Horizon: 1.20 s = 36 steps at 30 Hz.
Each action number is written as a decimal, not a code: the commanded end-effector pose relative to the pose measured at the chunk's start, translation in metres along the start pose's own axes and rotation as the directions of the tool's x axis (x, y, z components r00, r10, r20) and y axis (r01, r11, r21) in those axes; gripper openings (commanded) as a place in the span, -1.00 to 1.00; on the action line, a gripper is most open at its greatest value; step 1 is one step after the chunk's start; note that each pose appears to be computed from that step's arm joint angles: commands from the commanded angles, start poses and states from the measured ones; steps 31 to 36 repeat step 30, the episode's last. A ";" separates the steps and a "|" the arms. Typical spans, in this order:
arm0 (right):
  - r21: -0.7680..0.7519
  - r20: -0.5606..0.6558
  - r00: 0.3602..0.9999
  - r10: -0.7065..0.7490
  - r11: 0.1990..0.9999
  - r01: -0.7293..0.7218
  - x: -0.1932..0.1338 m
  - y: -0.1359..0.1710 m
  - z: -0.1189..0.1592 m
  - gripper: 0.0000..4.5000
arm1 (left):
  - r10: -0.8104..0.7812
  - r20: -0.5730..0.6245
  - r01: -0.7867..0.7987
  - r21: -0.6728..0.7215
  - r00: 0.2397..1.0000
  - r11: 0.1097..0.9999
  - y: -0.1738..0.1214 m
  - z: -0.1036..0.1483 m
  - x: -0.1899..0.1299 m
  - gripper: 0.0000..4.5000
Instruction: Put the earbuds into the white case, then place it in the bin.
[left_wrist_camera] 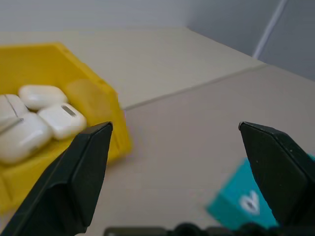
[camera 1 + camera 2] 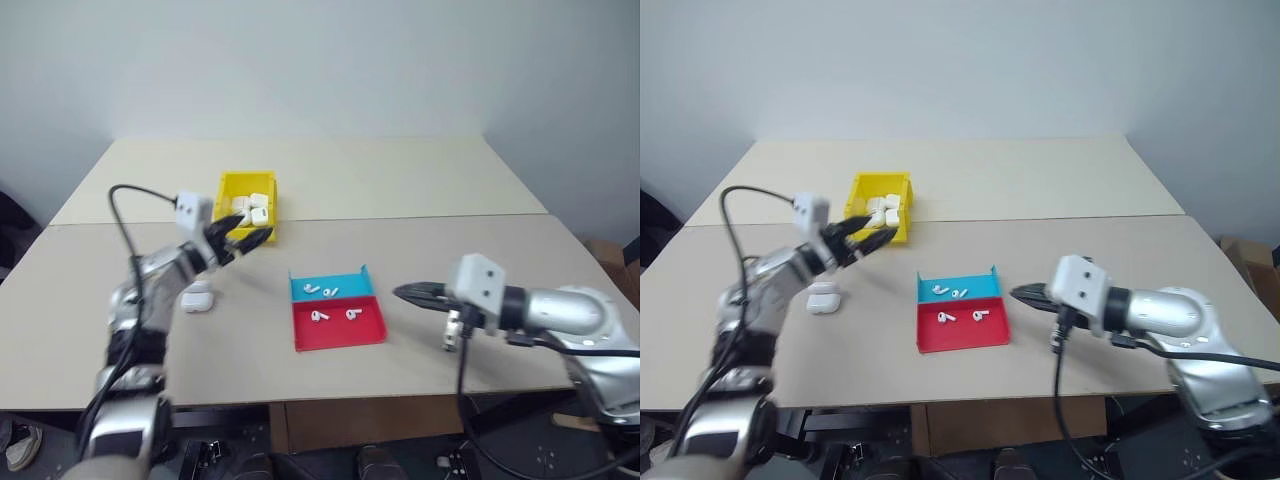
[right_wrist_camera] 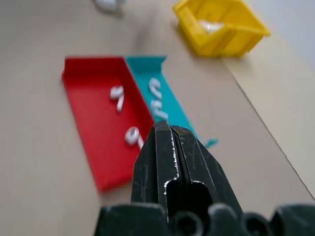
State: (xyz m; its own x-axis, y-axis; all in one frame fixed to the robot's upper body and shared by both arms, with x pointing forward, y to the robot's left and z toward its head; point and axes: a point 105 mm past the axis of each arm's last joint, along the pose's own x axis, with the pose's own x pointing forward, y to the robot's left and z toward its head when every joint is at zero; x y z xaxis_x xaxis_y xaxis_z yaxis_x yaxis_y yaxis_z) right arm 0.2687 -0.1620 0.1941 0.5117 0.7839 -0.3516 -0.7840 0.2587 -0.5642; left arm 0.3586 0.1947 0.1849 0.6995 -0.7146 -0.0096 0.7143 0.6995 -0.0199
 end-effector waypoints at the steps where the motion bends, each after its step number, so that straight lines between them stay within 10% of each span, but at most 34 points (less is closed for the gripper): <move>1: -0.083 -0.013 1.000 -0.005 0.997 0.004 -0.028 -0.010 0.004 -1.00 | -0.122 -0.051 0.127 0.127 0.991 0.984 -0.023 0.018 -0.037 0.98; 12: -0.057 -0.080 0.997 -0.009 0.998 0.005 -0.071 -0.029 -0.015 -1.00 | -0.066 -0.308 0.151 0.261 0.949 0.953 -0.039 0.004 -0.134 0.98; 36: -0.107 -0.078 0.997 -0.001 0.994 -0.008 -0.061 -0.029 -0.019 -1.00 | -0.107 -0.303 0.177 0.216 0.947 0.960 -0.058 0.010 -0.140 0.98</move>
